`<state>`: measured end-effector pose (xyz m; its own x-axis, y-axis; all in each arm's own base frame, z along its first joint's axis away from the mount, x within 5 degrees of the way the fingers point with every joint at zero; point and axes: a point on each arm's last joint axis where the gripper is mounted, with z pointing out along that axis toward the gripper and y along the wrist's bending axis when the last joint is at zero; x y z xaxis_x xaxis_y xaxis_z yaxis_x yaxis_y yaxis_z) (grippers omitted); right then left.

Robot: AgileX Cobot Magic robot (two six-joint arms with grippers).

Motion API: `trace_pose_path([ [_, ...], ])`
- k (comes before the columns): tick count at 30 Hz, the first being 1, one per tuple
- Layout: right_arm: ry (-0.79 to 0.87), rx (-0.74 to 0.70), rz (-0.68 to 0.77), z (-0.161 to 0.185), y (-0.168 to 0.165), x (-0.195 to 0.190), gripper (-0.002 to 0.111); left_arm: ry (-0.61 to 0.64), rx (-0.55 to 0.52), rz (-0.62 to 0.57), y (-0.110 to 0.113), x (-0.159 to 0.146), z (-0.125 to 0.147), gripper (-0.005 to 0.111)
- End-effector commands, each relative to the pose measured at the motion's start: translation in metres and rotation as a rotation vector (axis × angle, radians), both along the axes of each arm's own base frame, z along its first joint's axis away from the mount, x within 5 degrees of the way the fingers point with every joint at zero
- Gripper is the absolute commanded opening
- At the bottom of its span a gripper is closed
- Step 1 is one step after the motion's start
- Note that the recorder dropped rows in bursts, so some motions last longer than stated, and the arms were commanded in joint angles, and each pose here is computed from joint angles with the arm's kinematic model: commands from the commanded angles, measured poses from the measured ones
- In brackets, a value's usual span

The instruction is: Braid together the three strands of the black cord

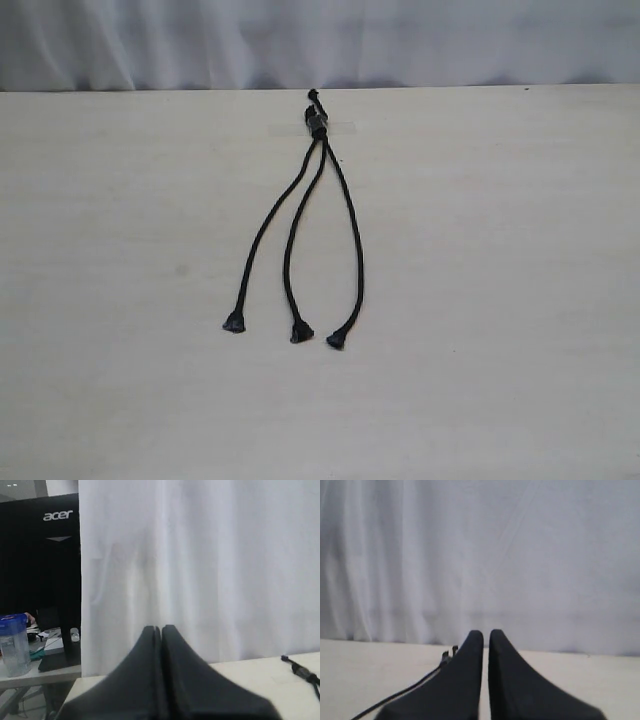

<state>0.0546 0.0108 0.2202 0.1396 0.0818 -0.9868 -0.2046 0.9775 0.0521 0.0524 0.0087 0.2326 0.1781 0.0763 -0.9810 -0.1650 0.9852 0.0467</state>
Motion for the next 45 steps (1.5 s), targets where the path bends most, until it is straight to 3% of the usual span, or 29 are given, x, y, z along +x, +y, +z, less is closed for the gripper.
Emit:
trace_pose_path([
  [1, 0.150, -0.009, 0.010, 0.005, 0.001, 0.000, 0.004, -0.030, -0.073, -0.012, 0.000, -0.001, 0.005, 0.000],
  [11, 0.825, -0.131, 0.048, 0.040, 0.016, 0.056, 0.004, 0.625, -0.156, -0.007, 0.010, 0.061, 0.036, 0.000],
  [15, 0.966, 0.008, 0.080, 0.036, 0.031, 0.094, 0.004, 0.819, -0.212, -0.027, 0.015, 0.093, 0.033, 0.000],
  [20, 1.046, 0.120, 0.048, 0.012, 0.040, 0.130, 0.004, 0.930, -0.311, -0.037, 0.016, 0.110, 0.018, 0.000],
  [23, 1.119, 0.026, 0.098, 0.003, 0.051, 0.151, 0.004, 0.953, -0.429, -0.060, 0.012, 0.116, 0.015, 0.000],
  [26, 1.190, -0.053, 0.182, -0.002, 0.076, 0.172, 0.004, 1.048, -0.467, -0.089, 0.010, 0.121, 0.012, 0.000],
  [31, 1.263, -0.207, 0.333, -0.010, 0.139, 0.208, 0.004, 1.178, -0.475, -0.113, 0.011, 0.134, 0.011, 0.000],
  [37, 1.346, -0.403, 0.360, -0.035, 0.208, 0.236, 0.006, 1.273, -0.397, -0.112, -0.001, 0.153, 0.011, 0.000],
  [45, 1.432, -0.585, 0.326, -0.062, 0.259, 0.259, 0.036, 1.348, -0.288, -0.122, -0.028, 0.171, 0.011, 0.000],
])
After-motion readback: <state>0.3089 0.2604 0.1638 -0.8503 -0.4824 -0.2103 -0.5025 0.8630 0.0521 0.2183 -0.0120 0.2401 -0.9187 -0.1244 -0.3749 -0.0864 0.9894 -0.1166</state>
